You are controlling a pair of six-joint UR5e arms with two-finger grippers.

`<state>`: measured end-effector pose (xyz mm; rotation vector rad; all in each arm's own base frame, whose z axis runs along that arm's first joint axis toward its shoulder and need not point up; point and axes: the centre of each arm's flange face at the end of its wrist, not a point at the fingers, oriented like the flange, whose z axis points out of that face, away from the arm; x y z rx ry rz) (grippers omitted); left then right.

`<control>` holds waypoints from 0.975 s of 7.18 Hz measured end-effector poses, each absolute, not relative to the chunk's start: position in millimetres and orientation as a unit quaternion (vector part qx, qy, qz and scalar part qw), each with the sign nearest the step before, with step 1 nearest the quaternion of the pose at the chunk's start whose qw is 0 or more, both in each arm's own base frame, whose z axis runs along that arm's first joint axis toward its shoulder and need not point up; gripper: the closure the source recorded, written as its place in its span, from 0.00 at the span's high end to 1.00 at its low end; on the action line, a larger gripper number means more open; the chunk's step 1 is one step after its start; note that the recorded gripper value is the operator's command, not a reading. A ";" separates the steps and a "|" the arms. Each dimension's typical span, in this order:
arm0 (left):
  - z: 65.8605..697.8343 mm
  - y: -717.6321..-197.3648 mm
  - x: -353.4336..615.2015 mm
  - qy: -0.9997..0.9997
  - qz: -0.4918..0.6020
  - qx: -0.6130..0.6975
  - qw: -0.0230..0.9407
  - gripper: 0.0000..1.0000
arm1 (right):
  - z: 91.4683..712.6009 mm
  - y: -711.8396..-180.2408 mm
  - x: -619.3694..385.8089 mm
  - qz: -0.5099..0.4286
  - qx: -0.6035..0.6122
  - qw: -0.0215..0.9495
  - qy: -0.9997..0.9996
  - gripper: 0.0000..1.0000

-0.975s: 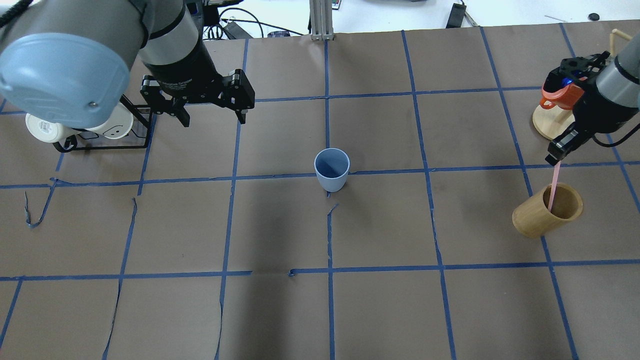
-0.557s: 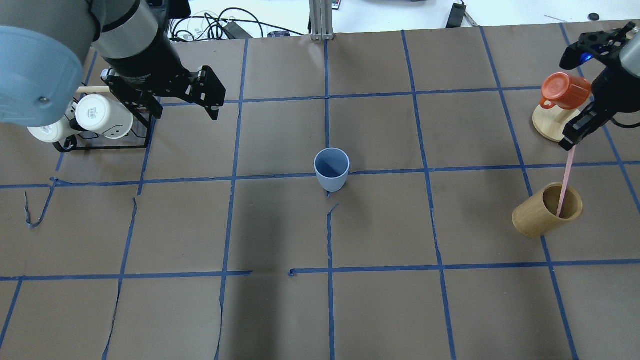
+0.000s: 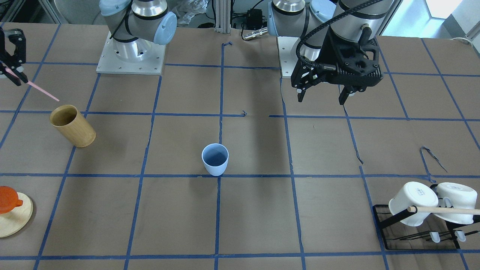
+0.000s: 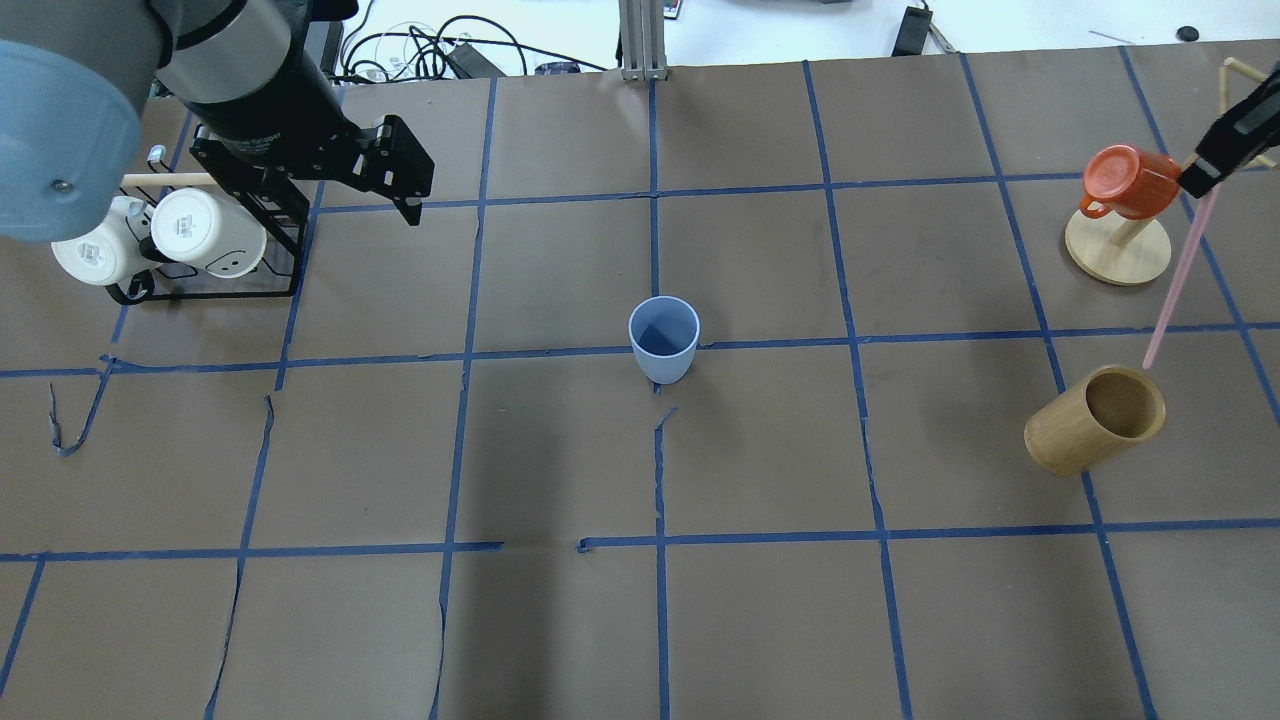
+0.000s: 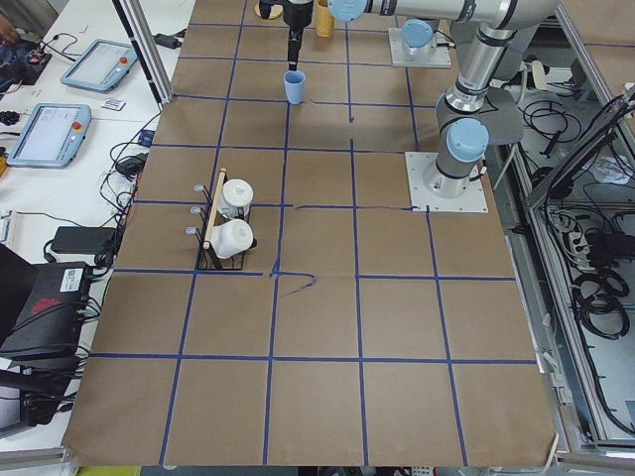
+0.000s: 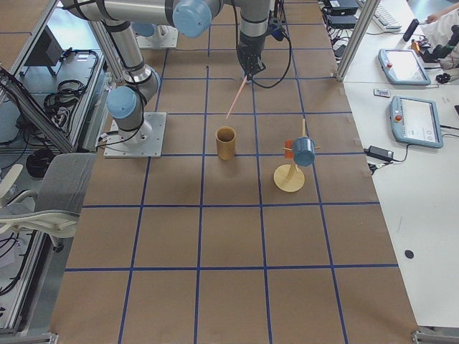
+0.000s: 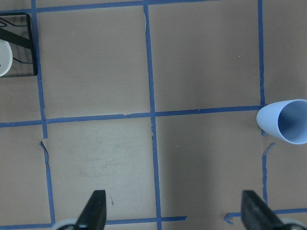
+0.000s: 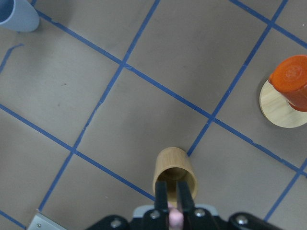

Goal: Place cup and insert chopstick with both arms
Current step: 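Lift the pink chopstick from the bamboo cup with the right gripper toward the blue cup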

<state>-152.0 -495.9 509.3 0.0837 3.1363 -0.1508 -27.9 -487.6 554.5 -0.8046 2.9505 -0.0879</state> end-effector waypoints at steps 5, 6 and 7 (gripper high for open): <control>516.3 -487.7 -145.5 0.998 -0.055 0.021 0.008 1.00 | 541.1 -489.2 239.7 -0.138 -0.228 0.090 0.960 0.02; 518.2 -485.6 -143.1 0.998 -0.056 0.018 0.005 1.00 | 525.7 -490.1 270.9 -0.166 -0.228 0.097 0.954 0.02; 519.0 -484.4 -141.9 0.998 -0.056 0.017 0.005 1.00 | 511.1 -491.4 286.1 -0.183 -0.221 0.104 0.952 0.02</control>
